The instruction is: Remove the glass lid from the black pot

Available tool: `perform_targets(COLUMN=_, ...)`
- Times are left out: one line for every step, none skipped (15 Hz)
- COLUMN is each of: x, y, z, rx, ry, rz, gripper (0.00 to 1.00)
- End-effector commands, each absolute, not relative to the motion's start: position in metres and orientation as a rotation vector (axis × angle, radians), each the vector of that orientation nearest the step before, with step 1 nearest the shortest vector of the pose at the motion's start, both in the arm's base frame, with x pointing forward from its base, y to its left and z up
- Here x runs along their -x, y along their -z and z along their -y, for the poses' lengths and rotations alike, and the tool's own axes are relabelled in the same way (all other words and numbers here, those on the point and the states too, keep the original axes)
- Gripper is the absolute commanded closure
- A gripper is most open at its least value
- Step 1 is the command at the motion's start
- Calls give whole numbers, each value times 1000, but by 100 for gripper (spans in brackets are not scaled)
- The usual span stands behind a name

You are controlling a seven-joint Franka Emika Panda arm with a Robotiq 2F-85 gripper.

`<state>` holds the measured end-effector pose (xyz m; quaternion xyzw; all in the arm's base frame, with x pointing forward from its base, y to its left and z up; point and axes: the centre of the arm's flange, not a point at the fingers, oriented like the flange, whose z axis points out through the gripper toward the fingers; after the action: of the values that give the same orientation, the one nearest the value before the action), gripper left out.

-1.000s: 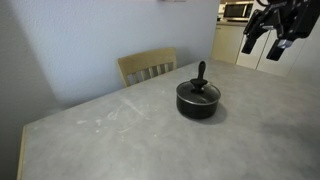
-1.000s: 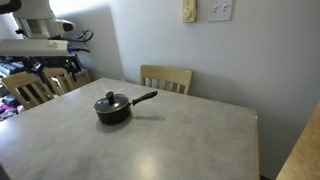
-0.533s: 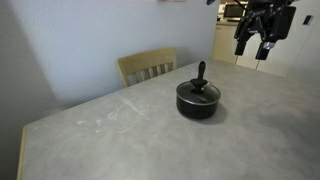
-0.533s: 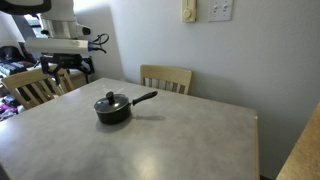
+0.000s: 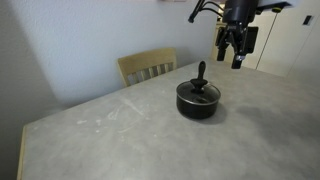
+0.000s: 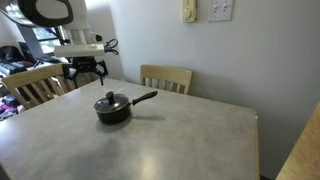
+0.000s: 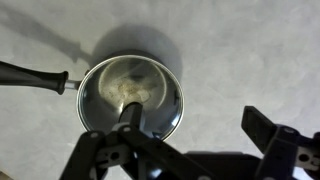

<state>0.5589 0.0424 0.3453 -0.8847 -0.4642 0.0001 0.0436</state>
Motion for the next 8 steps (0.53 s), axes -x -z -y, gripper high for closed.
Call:
perform_targets(x=-583, y=-313, z=-41, rx=2731, ry=-19, rz=1444, gripper=0)
perform_targets(x=-584, y=-308, z=-40, rx=2726, ry=-29, rz=1461, gripper=0)
perform_targets(x=-570, y=-318, z=-44, rx=2712, ry=-26, rz=1444, gripper=0)
perform_targets(x=-573, y=-311, z=-43, rx=2711, ry=-36, rz=1448, gripper=0)
perform_targets(x=-575, y=-308, z=-43, rx=2712, ry=-39, rz=1449, gripper=0)
perform_targets(x=-576, y=-306, z=-42, rx=2712, ry=-40, rz=1448, gripper=0)
perform_targets(x=-576, y=-307, z=-43, rx=2712, ry=-37, rz=1449, gripper=0)
perform_targets(x=-577, y=-305, z=-43, rx=2734, ry=-27, rz=1451, gripper=0)
